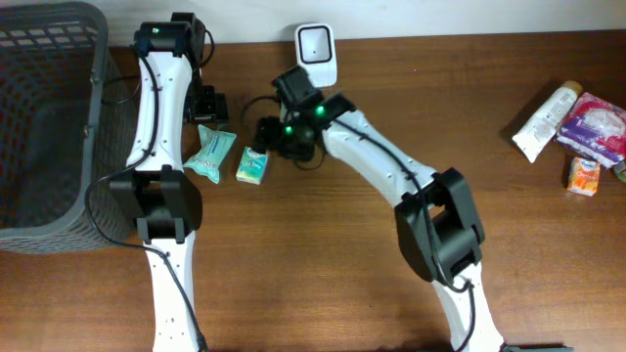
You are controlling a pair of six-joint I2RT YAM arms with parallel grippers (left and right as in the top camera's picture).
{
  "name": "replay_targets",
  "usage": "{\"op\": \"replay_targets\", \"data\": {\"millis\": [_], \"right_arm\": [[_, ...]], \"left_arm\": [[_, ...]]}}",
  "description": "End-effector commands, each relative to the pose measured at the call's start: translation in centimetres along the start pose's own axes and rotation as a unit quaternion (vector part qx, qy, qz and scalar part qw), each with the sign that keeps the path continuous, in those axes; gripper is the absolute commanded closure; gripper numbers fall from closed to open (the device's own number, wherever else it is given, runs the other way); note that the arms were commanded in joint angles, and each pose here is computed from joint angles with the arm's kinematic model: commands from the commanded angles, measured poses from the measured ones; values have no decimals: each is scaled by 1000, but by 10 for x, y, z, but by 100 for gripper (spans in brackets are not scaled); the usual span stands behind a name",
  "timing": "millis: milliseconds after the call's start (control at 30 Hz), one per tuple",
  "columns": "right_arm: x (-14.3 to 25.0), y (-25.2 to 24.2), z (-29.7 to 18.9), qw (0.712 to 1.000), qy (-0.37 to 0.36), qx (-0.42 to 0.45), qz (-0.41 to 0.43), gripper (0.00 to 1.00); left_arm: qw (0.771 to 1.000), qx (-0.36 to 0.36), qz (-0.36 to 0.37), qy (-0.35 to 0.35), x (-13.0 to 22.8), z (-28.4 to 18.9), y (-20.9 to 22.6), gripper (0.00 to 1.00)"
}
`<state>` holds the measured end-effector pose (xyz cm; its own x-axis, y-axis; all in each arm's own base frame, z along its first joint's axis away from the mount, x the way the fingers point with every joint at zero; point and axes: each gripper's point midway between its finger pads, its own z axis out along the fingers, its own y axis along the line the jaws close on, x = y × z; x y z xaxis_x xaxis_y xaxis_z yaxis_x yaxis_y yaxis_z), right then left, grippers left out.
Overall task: Scan the item barcode
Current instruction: 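Reach the right gripper to the small green tissue pack and grasp it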
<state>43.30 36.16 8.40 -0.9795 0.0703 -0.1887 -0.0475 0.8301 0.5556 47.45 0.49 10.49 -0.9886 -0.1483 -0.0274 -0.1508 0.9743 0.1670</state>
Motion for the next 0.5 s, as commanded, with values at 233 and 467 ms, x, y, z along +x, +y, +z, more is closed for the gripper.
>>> {"op": "replay_targets", "data": {"millis": [233,467], "right_arm": [[24,-25,59,998,33,30,51,43],[38,-24,75,994,65,12,89,46]], "left_arm": [[1000,-9,-9,8,0,8,5,1],[1000,-9,-9,8,0,8,5,1]]}}
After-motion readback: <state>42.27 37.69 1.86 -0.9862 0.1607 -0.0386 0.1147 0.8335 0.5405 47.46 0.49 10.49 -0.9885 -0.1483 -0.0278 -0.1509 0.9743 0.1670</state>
